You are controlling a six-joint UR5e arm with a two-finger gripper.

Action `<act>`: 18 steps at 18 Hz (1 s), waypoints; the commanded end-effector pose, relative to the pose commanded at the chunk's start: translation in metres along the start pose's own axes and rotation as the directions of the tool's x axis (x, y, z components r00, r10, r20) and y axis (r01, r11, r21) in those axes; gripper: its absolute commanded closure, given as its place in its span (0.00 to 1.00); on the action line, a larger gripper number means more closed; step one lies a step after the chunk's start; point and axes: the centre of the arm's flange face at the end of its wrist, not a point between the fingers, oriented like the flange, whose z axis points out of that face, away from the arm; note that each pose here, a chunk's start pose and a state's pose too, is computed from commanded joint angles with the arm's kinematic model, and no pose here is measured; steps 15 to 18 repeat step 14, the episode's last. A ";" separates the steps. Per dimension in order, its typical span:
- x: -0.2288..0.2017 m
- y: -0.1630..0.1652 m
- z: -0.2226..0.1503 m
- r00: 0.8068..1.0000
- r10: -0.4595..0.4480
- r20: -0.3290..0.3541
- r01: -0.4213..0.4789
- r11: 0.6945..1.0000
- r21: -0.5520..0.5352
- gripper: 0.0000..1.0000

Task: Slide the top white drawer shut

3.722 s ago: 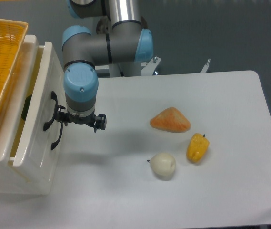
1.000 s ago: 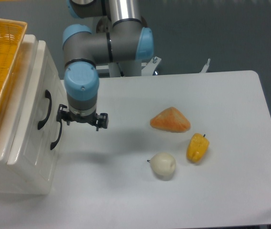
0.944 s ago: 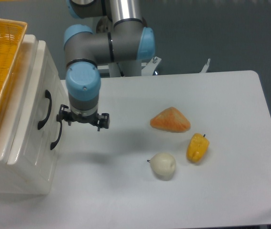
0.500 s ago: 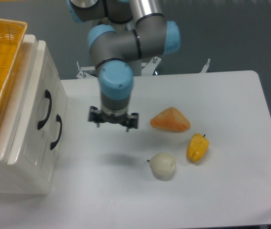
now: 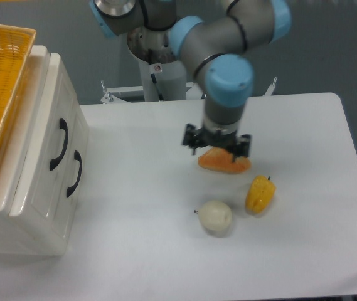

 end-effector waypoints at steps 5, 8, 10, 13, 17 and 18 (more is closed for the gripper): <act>-0.042 0.051 -0.007 0.999 -0.037 0.013 0.037 0.999 -0.002 0.00; -0.058 0.081 -0.014 0.995 0.092 0.039 -0.090 0.994 -0.062 0.00; -0.069 0.096 -0.020 0.981 0.187 0.053 -0.181 0.979 -0.088 0.00; -0.082 0.109 -0.026 0.965 0.254 0.065 -0.248 0.965 -0.090 0.00; -0.084 0.113 -0.028 0.967 0.245 0.069 -0.239 0.967 -0.090 0.00; -0.084 0.113 -0.028 0.967 0.245 0.069 -0.239 0.967 -0.090 0.00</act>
